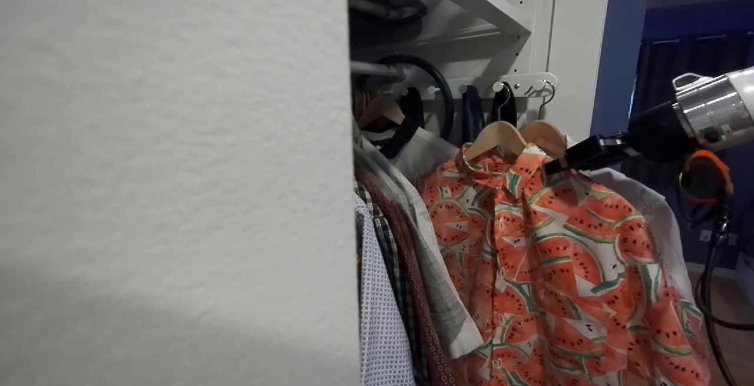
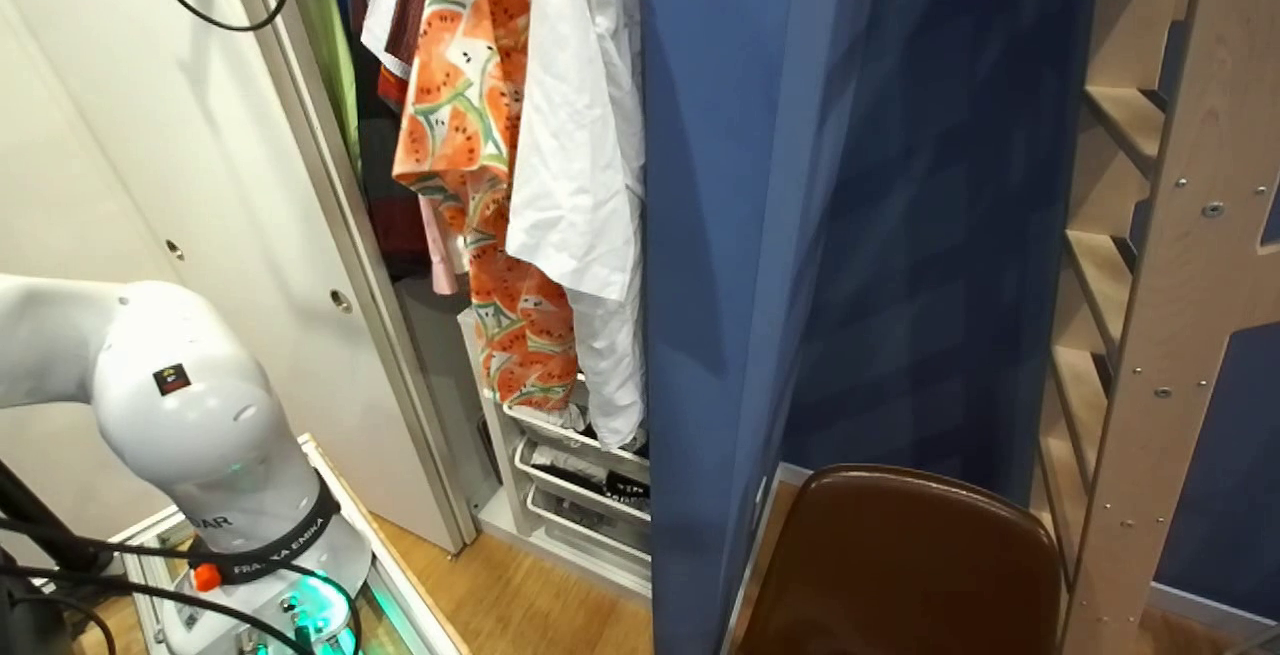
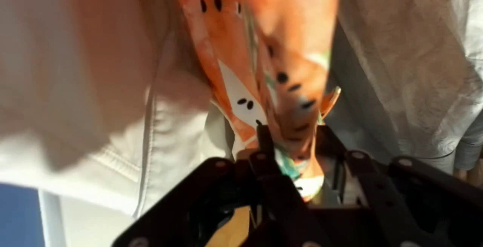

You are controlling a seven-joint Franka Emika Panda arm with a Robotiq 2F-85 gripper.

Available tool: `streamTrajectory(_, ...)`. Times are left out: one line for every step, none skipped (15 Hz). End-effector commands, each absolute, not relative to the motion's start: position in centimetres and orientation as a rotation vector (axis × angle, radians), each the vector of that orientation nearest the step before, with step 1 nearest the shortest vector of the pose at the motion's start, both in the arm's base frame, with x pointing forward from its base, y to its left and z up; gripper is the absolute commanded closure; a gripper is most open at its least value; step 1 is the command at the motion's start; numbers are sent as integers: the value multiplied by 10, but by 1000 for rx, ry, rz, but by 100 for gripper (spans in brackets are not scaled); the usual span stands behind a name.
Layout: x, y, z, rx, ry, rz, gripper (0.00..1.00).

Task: Hang two shirts on the first and second hooks, respectively

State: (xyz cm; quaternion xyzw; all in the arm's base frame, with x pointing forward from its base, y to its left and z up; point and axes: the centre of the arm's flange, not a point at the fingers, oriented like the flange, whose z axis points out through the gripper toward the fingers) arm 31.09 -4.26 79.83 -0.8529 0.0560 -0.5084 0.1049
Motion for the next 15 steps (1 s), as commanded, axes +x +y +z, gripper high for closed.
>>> streamTrajectory(269, -36, 829, -2552, 165, -1556, 33)
streamTrajectory(258, -33, 837, -2557, 129, -1572, 27)
streamTrajectory(247, -30, 843, -2568, 105, -1582, 19)
streamTrajectory(235, -27, 850, -2582, 74, -1593, 12)
streamTrajectory(223, -23, 855, -2605, 47, -1603, 5)
streamTrajectory(212, -21, 860, -2629, 21, -1610, 1)
streamTrajectory(200, -17, 866, -2659, -2, -1630, 0)
streamTrajectory(190, -14, 870, -2680, -29, -1640, 0)
streamTrajectory(180, -10, 874, -2711, -48, -1654, 0)
streamTrajectory(170, -7, 878, -2740, -66, -1664, 0)
streamTrajectory(161, -3, 881, -2765, -85, -1677, 0)
streamTrajectory(154, 0, 884, -2784, -102, -1690, 0)
streamTrajectory(146, 3, 886, -2804, -111, -1701, 0)
streamTrajectory(141, 5, 887, -2818, -124, -1713, 0)
streamTrajectory(135, 8, 889, -2835, -125, -1729, 0)
